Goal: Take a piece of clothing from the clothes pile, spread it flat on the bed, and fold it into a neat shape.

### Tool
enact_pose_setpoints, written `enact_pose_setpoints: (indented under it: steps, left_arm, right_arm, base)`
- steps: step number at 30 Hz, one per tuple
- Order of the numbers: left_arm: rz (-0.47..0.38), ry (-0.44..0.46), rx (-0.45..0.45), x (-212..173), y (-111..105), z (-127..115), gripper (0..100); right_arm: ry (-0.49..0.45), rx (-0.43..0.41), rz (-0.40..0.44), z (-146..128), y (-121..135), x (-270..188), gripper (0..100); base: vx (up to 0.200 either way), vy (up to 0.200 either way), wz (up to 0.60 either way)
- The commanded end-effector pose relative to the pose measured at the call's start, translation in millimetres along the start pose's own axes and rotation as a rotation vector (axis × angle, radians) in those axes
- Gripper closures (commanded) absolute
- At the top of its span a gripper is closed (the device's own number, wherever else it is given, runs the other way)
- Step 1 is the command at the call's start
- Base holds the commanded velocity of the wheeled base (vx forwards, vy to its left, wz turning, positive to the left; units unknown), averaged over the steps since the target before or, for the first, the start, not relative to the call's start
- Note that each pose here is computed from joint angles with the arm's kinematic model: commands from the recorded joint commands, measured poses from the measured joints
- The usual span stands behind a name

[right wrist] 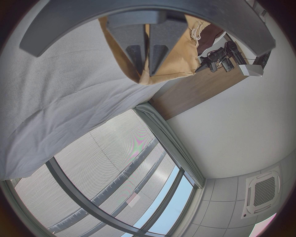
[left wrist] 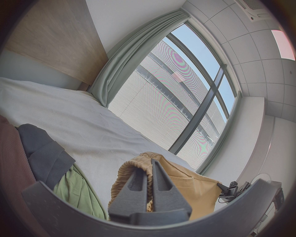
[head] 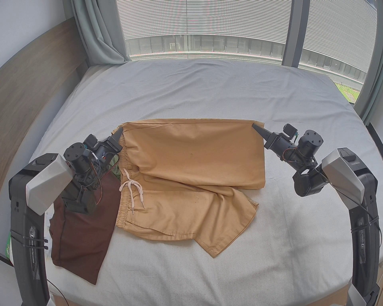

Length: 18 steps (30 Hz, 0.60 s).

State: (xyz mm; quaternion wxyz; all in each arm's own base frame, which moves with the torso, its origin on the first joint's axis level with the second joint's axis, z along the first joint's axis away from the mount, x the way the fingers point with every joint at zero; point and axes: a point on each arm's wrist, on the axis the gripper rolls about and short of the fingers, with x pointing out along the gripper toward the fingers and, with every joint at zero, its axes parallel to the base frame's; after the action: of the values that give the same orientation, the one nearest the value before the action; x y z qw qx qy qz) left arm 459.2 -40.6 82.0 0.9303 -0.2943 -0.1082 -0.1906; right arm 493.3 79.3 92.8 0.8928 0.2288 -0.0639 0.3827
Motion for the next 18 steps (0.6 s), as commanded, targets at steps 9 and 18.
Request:
enact_pose_setpoints:
  steps: [9, 18]
  left_arm:
    - [-0.002, 0.001, -0.005, 8.4, 13.5, -20.6, 100]
    - [-0.006, 0.006, -0.016, 9.9, 15.2, -26.2, 100]
  right_arm:
    - [0.006, 0.006, -0.008, -22.3, -25.9, 12.7, 100]
    - [-0.002, -0.001, -0.001, -20.3, -25.8, 15.7, 100]
  base:
    - [0.0, 0.0, 0.0]
    - [0.0, 0.0, 0.0]
